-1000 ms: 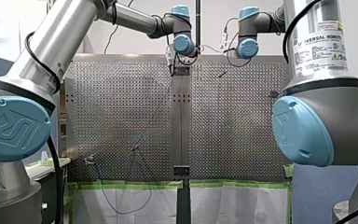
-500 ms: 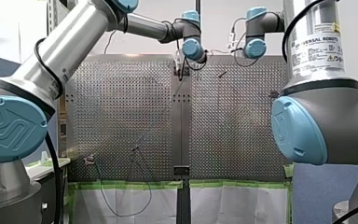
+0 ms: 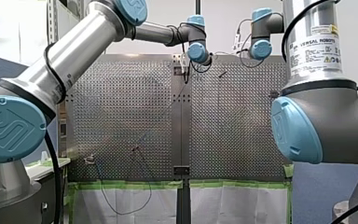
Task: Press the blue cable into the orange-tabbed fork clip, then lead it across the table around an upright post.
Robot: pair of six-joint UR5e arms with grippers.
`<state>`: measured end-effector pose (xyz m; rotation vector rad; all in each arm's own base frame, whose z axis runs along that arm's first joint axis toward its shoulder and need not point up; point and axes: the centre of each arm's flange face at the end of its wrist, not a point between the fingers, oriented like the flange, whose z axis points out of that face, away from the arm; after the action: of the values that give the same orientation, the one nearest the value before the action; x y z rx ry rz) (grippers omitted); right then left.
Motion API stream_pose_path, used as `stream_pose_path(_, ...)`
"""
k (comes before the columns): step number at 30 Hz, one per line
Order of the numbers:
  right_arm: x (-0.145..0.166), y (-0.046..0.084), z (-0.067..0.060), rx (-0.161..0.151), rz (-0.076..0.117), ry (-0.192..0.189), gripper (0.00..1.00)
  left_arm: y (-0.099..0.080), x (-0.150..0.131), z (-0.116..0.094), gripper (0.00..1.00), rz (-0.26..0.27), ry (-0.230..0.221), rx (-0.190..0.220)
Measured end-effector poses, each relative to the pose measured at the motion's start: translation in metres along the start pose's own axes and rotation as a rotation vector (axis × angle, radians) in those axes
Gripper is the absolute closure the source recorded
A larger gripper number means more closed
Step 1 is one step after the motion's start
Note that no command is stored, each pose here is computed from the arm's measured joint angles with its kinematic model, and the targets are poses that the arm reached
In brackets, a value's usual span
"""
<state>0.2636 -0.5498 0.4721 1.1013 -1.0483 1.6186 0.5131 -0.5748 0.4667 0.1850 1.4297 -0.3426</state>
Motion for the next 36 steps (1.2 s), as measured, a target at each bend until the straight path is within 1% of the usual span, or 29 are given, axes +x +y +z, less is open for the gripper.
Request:
stream_pose_path(4,-0.007,0.006,0.003,-0.007,-0.002,-0.010,1.00,-0.004,0.007,0.006,0.98,0.003,0.014,0.008)
stream_pose_path(7,-0.013,0.011,0.005,-0.014,-0.003,-0.019,1.00,-0.005,0.003,0.009,0.98,-0.004,0.004,0.012)
stream_pose_path(12,-0.019,0.021,0.009,-0.025,-0.007,-0.027,1.00,0.000,-0.003,0.019,0.98,-0.013,-0.017,0.005)
stream_pose_path(18,-0.033,0.029,0.013,-0.033,-0.009,-0.044,1.00,0.002,0.006,0.023,0.98,-0.010,-0.008,0.007)
stream_pose_path(26,-0.039,0.038,0.021,-0.030,-0.012,-0.046,1.00,0.005,0.027,0.027,0.98,0.003,0.022,0.003)
stream_pose_path(31,-0.048,0.041,0.029,-0.017,-0.012,-0.058,1.00,0.009,0.030,0.029,0.98,0.004,0.025,-0.001)
stream_pose_path(36,-0.052,0.045,0.032,-0.018,-0.013,-0.062,1.00,0.011,0.036,0.029,0.98,0.009,0.036,-0.004)
